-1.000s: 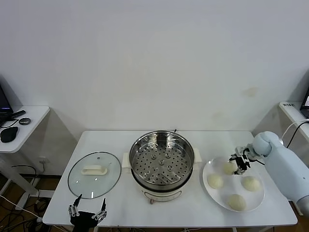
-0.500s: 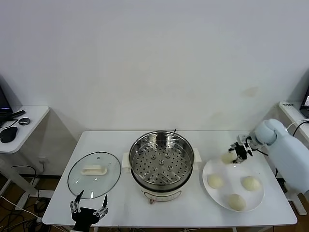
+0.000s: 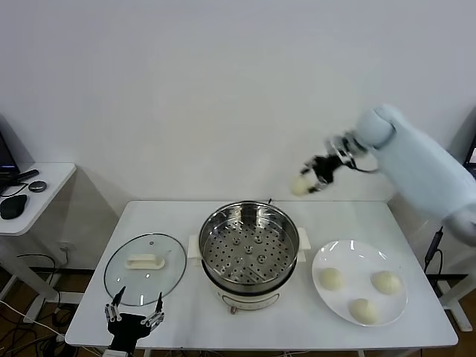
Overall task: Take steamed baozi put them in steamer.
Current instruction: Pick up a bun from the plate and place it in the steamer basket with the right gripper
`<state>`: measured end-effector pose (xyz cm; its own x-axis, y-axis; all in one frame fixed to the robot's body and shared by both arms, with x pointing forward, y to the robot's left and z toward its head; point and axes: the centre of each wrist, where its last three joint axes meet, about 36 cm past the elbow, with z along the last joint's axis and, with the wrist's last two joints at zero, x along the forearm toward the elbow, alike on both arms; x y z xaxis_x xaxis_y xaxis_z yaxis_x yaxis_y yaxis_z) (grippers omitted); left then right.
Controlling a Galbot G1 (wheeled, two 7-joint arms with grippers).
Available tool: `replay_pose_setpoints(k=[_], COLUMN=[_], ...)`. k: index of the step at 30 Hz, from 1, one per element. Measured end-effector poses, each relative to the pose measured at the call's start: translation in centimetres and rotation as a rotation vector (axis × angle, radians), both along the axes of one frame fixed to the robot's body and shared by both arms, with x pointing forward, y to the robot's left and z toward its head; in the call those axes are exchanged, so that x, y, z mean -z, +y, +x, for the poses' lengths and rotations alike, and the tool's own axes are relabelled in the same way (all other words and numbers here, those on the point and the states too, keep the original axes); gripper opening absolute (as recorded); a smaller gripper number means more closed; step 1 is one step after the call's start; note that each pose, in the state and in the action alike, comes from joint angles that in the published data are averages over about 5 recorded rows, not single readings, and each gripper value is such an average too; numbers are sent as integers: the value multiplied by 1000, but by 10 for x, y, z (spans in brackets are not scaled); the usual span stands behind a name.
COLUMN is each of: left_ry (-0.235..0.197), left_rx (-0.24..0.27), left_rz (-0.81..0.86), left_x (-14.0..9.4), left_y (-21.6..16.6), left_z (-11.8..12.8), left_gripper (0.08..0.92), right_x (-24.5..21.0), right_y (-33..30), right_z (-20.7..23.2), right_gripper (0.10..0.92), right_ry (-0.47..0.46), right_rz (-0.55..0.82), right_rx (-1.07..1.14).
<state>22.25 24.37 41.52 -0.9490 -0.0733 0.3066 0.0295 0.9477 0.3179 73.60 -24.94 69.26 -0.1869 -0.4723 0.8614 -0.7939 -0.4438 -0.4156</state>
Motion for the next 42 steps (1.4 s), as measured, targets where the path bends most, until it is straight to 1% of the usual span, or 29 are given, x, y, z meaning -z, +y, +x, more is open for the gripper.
replay_pose_setpoints(k=[3,7,13,18,23,28,36,42], left_ry=[-1,1,2,3,7,16,23,26], left_rx=[-3,-14,-24,-27,-32,-31,-27,-30], left_rz=[6,6,-2,-1,3,-2,-9,-6], left_x=[0,1,3,2,1,3,7,7], left_y=[2,4,2,2,3,1,0,2], left_z=[-1,-3,-3,-6,-8,-10,-8,-9], left_gripper=[823,823,823,823,823,823,823,823], right_x=[-6,-12,-8,4,22,40,64,78], right_y=[32,70,113,136,148,160,174,182], right_z=[5,5,-7,-20,-27,-31,-28,-25], right_gripper=[556,562,560,560,560,560,560,560], right_ry=[-24,-74,-140,-168,-182,-193,-199,-223], right_rz=[0,-37,-158,-258,-328,-368,-384,-388], right_rx=[-153,-346,-582,-722,-806,-859,-890,-891])
